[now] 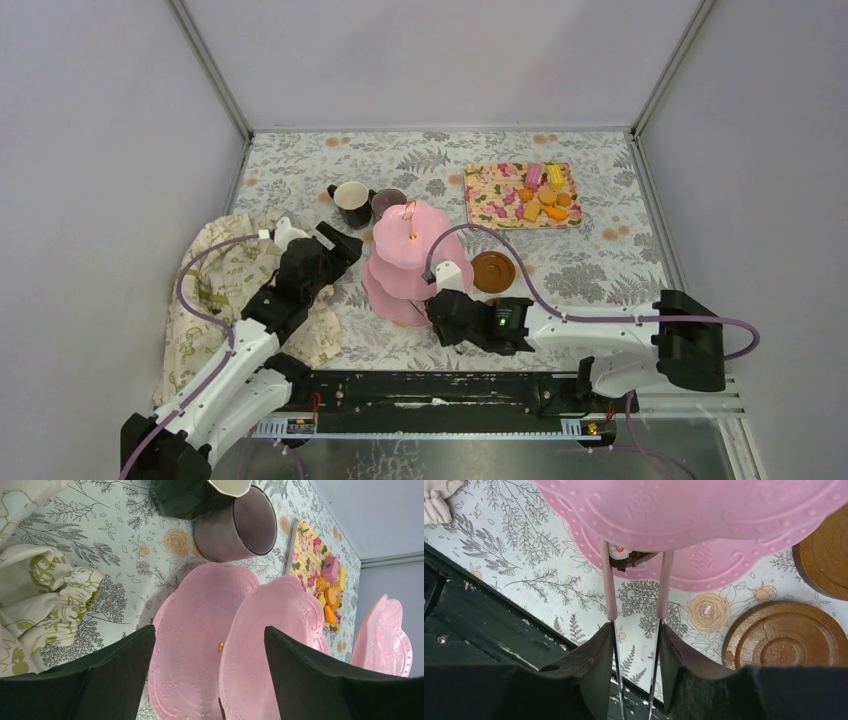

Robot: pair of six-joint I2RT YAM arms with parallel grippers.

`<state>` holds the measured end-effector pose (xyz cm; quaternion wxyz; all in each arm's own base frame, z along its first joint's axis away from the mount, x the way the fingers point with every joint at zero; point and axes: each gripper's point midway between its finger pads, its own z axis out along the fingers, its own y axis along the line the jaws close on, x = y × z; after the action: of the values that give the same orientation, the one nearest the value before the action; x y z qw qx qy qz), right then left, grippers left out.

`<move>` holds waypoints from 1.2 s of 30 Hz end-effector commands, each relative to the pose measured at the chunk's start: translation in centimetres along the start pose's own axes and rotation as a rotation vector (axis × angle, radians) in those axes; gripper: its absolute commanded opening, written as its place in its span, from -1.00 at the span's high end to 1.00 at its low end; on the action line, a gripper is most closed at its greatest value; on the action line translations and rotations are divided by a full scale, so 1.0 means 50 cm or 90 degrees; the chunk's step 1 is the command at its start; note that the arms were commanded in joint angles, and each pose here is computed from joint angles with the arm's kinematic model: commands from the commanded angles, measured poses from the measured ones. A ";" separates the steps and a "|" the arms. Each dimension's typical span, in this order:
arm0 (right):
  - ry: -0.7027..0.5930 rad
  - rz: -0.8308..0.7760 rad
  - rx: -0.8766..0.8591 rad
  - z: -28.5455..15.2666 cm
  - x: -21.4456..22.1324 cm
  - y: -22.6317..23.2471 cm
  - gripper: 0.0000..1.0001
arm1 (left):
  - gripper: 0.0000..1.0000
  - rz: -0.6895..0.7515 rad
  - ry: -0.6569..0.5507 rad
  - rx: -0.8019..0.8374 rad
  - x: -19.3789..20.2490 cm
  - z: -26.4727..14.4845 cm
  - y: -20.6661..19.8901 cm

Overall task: Serve the afternoon tea
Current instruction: Pick up the desert from the tray, then place the desert on the desert table.

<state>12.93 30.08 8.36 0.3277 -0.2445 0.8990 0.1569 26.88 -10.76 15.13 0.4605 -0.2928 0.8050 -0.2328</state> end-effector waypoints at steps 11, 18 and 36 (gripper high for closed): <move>-0.066 0.011 -0.026 0.051 -0.094 0.086 0.66 | -0.73 -0.014 0.000 0.046 0.004 0.001 -0.025; -0.067 0.026 -0.020 0.072 -0.092 0.094 0.64 | -0.73 -0.015 0.000 0.053 0.005 0.000 -0.026; -0.080 0.058 0.005 0.123 -0.094 0.104 0.48 | -0.72 -0.023 0.010 0.065 0.017 0.000 -0.026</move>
<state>15.03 36.13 4.88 0.3364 -0.2251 0.9012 0.1547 26.60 -11.66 14.42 0.4515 -0.2851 0.8052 -0.2580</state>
